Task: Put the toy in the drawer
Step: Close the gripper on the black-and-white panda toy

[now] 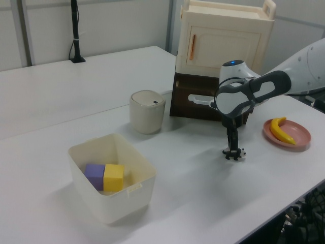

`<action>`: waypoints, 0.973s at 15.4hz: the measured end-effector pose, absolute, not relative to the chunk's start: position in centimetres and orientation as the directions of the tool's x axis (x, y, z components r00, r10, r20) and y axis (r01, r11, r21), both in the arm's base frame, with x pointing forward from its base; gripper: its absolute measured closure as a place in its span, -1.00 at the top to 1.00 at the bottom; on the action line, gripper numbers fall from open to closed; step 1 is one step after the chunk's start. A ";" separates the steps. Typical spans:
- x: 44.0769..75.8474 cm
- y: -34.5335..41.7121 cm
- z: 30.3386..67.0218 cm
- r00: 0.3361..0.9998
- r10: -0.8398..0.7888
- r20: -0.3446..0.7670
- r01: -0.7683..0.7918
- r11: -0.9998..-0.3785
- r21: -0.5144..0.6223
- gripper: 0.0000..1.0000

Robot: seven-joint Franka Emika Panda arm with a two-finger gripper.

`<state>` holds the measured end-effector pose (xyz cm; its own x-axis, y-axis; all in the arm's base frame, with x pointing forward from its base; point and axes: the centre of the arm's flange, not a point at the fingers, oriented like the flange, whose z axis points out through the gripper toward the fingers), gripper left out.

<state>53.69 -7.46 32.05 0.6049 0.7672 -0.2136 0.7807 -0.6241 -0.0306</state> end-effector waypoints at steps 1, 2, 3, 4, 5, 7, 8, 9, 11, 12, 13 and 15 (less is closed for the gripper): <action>53.7 -7.5 32.1 0.605 0.767 -0.214 0.781 -0.624 -0.029 -0.01; 53.9 -7.5 32.3 0.606 0.767 -0.212 0.781 -0.624 -0.025 -0.20; 54.0 -7.5 32.4 0.607 0.767 -0.210 0.781 -0.624 -0.022 -0.21; 54.0 -7.5 32.4 0.607 0.767 -0.210 0.781 -0.624 -0.021 -0.21; 54.0 -7.5 32.4 0.607 0.767 -0.210 0.781 -0.624 -0.022 -0.21; 54.0 -7.5 32.3 0.607 0.767 -0.211 0.781 -0.624 -0.023 -0.21; 54.1 -7.5 32.4 0.608 0.766 -0.210 0.780 -0.625 -0.021 -0.21; 54.2 -7.5 32.6 0.612 0.763 -0.208 0.778 -0.628 -0.017 -0.21; 54.8 -7.4 33.3 0.632 0.749 -0.198 0.765 -0.644 0.003 -0.21; 55.2 -7.1 33.9 0.644 0.741 -0.190 0.757 -0.653 0.018 -0.21; 55.7 -6.7 34.6 0.659 0.730 -0.180 0.746 -0.665 0.034 -0.21; 56.8 -5.2 36.0 0.693 0.705 -0.152 0.719 -0.692 0.067 -0.21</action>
<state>56.79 -5.20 35.97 0.6929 0.7047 -0.1524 0.7186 -0.6922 0.0669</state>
